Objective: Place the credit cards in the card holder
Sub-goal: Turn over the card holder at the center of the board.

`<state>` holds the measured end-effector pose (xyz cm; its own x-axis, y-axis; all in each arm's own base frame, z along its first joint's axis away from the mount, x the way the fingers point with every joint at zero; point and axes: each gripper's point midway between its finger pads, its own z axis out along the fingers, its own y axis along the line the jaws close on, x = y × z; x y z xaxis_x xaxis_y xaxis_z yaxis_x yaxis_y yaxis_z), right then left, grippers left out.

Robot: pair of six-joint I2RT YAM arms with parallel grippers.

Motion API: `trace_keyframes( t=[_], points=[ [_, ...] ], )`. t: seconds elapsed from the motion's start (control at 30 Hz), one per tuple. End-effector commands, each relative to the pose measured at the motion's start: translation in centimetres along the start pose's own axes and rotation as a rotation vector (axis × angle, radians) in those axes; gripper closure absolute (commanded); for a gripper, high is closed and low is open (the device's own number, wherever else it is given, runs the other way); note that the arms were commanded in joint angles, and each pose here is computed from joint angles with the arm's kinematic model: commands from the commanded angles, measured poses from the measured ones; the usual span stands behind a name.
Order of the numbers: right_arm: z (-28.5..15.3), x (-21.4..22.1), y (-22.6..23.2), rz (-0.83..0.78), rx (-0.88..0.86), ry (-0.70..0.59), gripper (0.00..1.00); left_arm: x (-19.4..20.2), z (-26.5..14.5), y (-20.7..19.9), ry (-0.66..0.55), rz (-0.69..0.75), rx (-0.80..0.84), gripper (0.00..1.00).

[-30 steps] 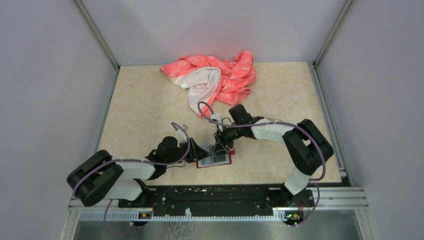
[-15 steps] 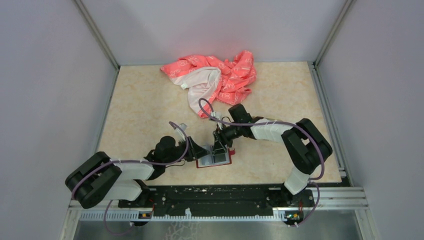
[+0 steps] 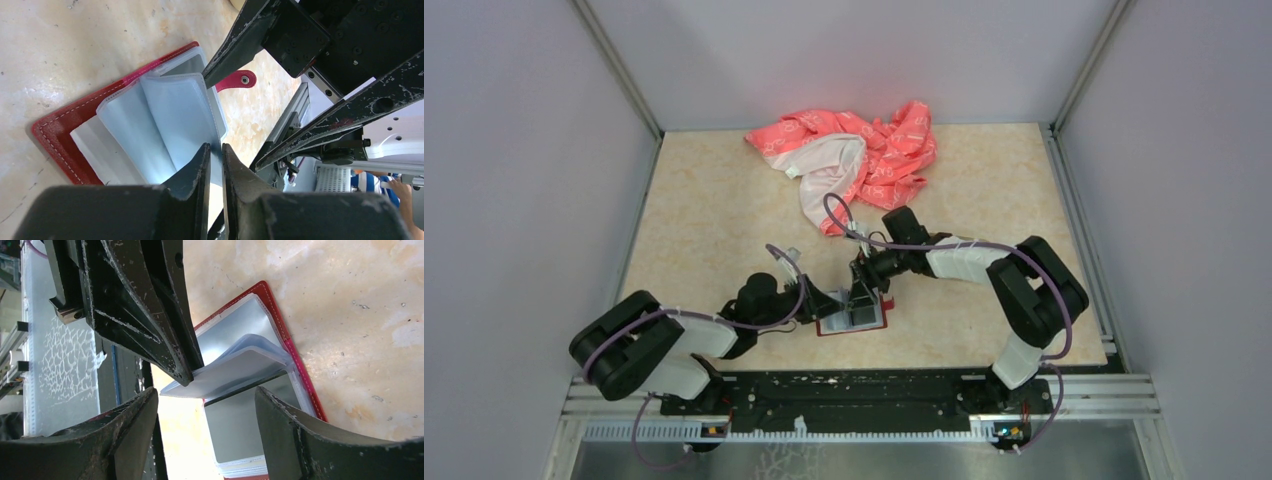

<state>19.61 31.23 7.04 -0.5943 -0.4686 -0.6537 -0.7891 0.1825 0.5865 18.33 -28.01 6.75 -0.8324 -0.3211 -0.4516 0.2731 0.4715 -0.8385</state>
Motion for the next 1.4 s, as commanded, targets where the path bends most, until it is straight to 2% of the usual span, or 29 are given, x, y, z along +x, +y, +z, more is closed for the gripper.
trace_keyframes(
  t=[0.0, 0.27, 0.37, 0.47, 0.73, 0.97, 1.27, 1.37],
  points=[
    [-0.1, -2.0, -0.4, -0.038, 0.017, -0.053, 0.29, -0.4, 0.3, -1.0, -0.001, 0.006, 0.052, 0.82],
    [0.4, -1.5, -1.8, -0.016, 0.094, -0.039, 0.30, 0.0, 0.7, -0.9, 0.026, 0.004, 0.061, 0.84],
    [0.3, -1.6, -3.3, 0.079, 0.192, -0.051, 0.32, 0.2, 0.8, -0.9, 0.036, 0.002, 0.067, 0.84],
    [0.3, -2.6, -3.0, 0.143, 0.166, -0.089, 0.33, 0.3, 1.0, -0.9, 0.044, 0.000, 0.071, 0.84],
    [0.1, -1.6, 0.1, -0.101, 0.000, 0.018, 0.28, 0.4, 1.2, -0.8, 0.053, -0.006, 0.071, 0.84],
    [1.5, -0.1, -1.0, -0.148, 0.132, 0.117, 0.25, 0.4, 1.0, -0.7, 0.054, -0.008, 0.073, 0.84],
    [1.1, -0.4, -2.1, -0.144, 0.211, 0.112, 0.38, 0.4, 0.8, -0.5, 0.050, -0.008, 0.067, 0.84],
    [0.8, -0.6, -1.9, -0.166, 0.214, 0.112, 0.39, 0.4, 0.8, -0.4, 0.050, -0.007, 0.065, 0.83]
  ],
)
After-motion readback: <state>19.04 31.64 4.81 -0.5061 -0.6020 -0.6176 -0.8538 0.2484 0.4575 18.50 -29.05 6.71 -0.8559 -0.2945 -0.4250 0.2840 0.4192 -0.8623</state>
